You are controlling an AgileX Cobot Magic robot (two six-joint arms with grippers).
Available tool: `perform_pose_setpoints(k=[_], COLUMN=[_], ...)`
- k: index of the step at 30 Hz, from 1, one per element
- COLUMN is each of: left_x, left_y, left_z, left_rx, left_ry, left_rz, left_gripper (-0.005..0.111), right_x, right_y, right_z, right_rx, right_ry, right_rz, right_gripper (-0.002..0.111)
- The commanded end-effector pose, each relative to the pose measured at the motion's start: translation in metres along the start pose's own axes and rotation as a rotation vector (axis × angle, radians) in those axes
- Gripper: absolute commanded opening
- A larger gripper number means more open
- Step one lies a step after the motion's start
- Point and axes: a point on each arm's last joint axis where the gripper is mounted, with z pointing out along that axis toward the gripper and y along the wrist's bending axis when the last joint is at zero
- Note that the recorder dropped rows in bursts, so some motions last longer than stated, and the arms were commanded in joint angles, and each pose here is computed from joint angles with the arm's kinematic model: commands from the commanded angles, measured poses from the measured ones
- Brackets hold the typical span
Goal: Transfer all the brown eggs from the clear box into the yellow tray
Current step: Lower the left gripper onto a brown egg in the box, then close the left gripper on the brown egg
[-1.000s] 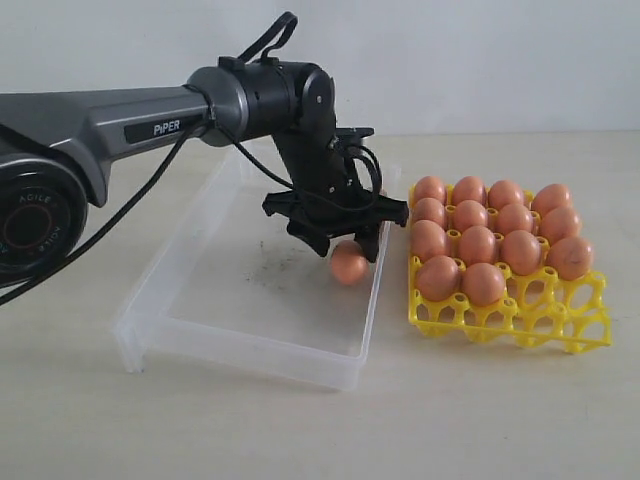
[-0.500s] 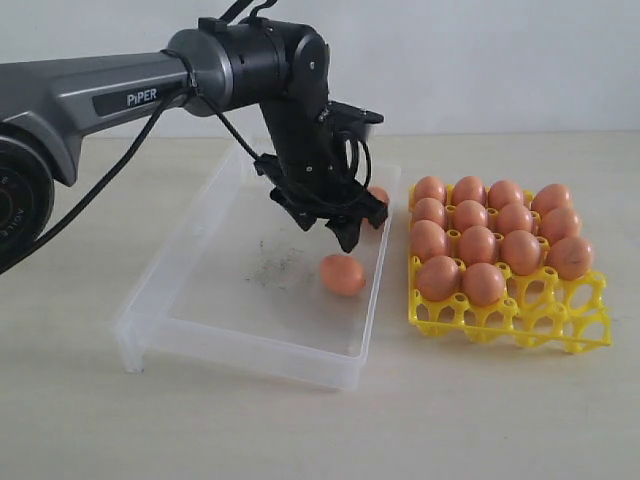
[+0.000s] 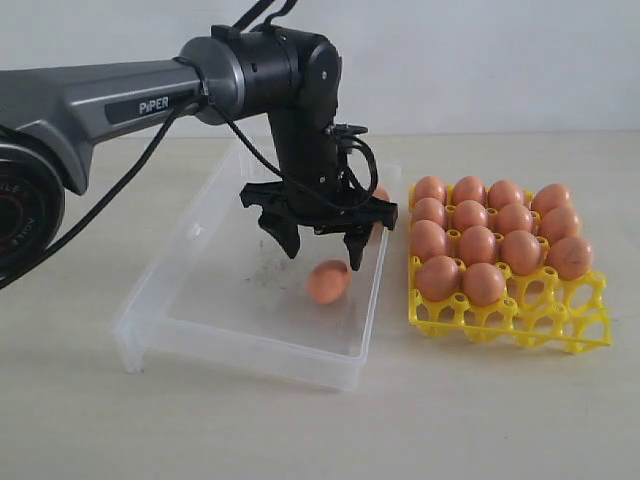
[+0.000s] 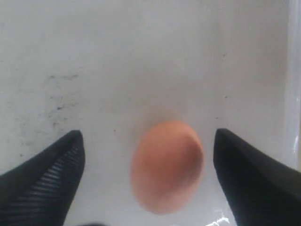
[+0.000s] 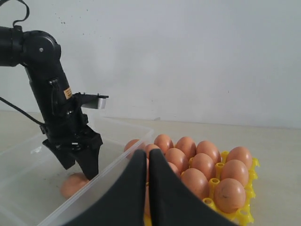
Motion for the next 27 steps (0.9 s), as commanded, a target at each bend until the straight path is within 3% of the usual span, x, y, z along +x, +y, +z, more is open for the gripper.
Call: perform_pose_setpoints(k=[1, 7, 10, 15, 27], left_x=[0.001, 0.005, 0.005, 0.006, 0.004], left_y=[0.004, -0.004, -0.005, -0.005, -0.001], left_z=[0.017, 0.029, 0.032, 0.033, 0.030], left_rx=[-0.070, -0.051, -0.052, -0.051, -0.100], left_ry=[0.022, 0.052, 0.058, 0.060, 0.040], left_rz=[0.018, 0.055, 0.058, 0.061, 0.082], left_gripper=[0.071, 0.067, 0.050, 0.003, 0.006], right_x=[0.001, 0.001, 0.001, 0.001, 0.001], right_y=[0.000, 0.000, 0.000, 0.000, 0.000], right_z=[0.000, 0.000, 0.000, 0.000, 0.000], right_rx=[0.002, 0.002, 0.002, 0.002, 0.002], right_ry=[0.000, 0.000, 0.000, 0.000, 0.000], right_rz=[-0.001, -0.001, -0.001, -0.001, -0.001], right_gripper=[0.000, 0.000, 0.000, 0.000, 0.000])
